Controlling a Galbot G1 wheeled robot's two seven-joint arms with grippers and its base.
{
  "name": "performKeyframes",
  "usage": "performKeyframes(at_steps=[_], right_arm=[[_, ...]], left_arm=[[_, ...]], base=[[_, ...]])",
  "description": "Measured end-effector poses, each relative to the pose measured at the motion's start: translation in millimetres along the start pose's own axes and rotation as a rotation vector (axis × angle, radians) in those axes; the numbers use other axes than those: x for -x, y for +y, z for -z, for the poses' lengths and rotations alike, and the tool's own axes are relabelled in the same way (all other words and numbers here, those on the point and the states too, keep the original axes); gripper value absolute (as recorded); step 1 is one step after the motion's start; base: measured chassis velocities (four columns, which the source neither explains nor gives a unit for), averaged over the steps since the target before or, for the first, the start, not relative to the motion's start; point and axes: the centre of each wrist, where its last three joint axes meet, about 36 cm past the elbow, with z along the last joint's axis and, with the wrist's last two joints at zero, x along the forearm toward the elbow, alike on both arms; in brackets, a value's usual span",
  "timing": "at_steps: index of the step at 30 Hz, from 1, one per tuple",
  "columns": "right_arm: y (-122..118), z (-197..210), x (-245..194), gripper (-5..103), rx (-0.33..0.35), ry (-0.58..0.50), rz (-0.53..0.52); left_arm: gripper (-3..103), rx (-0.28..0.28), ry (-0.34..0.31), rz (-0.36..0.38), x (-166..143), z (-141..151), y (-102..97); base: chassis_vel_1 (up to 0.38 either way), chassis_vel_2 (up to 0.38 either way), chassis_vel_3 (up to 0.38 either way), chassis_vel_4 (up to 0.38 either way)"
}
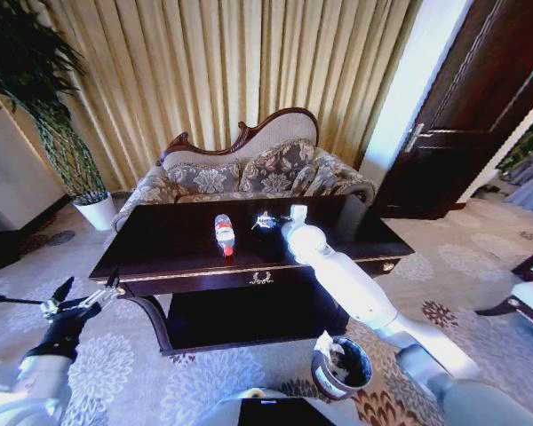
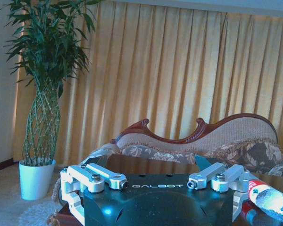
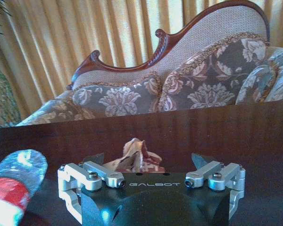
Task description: Move to the front of the table and place the trash on the table into the trash bin.
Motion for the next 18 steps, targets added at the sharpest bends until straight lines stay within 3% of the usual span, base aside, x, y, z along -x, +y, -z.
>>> performKeyframes(at_steps=[14,18], right_arm=[[-4.7,-11.4,13.9,103,-0.023,0.01,-0.044],[-4.9,-15.7,13.3,94,-0.018,0.007,-0.04]], left_arm=[[100,-0.004,-0.012,-0.005,1.0,0.3,-0.5],[100,-0.013,-0.012,-0.01,1.6,-1.1,-2.3]], base=[[0.0,0.0,0.0,0.0],[0.0,0.0,0.0,0.0]])
